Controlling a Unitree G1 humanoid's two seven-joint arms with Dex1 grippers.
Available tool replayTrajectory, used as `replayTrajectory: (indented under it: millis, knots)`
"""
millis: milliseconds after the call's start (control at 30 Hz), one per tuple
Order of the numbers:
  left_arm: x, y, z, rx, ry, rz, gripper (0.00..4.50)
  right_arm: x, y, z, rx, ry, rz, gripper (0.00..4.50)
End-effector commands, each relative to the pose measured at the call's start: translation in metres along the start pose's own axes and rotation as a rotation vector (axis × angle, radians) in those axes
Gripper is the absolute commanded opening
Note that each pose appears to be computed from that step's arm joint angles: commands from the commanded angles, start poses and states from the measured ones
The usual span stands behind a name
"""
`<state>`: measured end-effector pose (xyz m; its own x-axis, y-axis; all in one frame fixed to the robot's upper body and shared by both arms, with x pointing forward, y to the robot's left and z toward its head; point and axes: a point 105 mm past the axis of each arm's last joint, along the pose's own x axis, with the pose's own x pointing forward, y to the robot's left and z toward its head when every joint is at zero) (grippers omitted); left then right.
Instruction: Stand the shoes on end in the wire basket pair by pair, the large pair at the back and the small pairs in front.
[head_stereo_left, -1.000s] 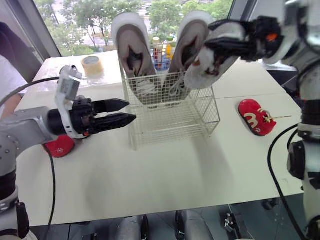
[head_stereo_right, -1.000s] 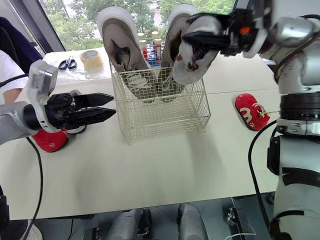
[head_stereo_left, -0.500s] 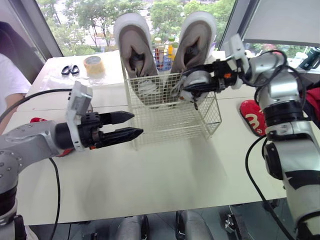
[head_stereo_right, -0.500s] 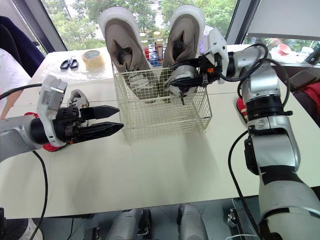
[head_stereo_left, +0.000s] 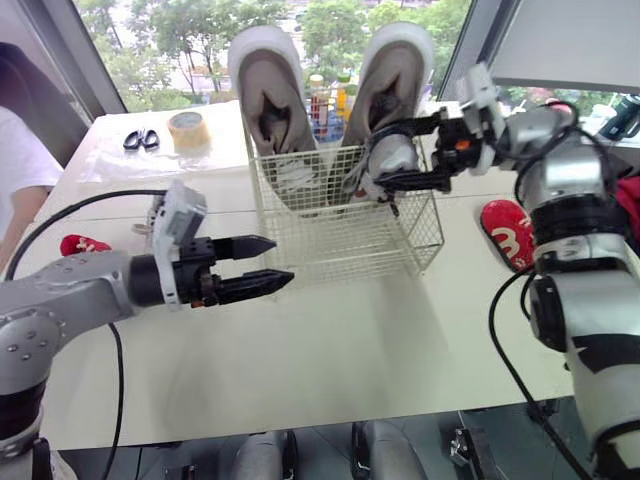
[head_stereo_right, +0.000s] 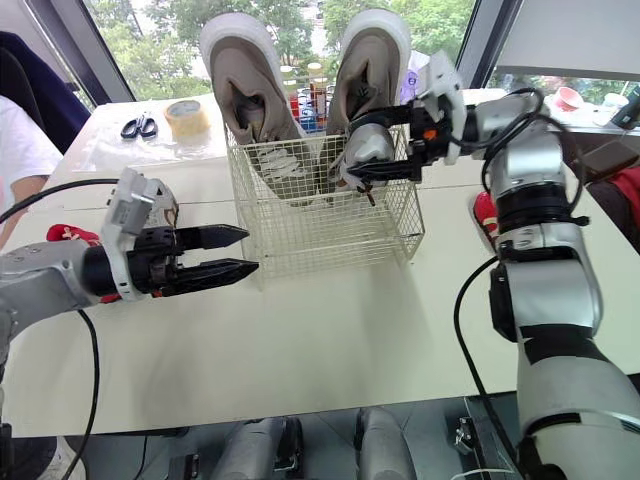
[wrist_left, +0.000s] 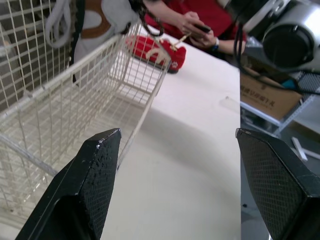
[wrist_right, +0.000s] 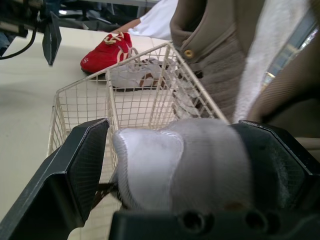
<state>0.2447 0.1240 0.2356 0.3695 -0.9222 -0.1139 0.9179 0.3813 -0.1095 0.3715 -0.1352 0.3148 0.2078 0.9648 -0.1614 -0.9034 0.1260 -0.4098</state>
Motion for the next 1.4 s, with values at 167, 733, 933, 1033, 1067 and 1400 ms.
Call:
replayTrajectory:
  millis: [167,733,933,1033,1067,1400]
  knots:
    - [0.000,0.001,0.004,0.049,-0.010,-0.010,3.79,-0.030,-0.001,0.067,-0.132,-0.087,-0.083,4.45]
    - [-0.026,0.034,0.008,0.068,0.027,0.207,3.79,-0.034,0.070,0.063,0.136,-0.099,-0.005,4.45]
    - [-0.084,0.104,0.034,0.058,0.010,0.733,4.46,-0.006,0.129,0.046,0.139,0.039,0.243,4.50]
    - [-0.105,0.142,0.033,-0.089,0.128,0.961,4.46,0.005,0.148,0.031,0.118,0.100,0.335,4.50]
    - [-0.111,0.153,0.030,-0.125,0.171,1.024,4.46,0.008,0.147,0.026,0.107,0.113,0.321,4.50]
    - [-0.134,0.212,0.018,-0.214,0.303,1.229,4.46,0.012,0.159,0.017,0.052,0.182,0.319,4.50]
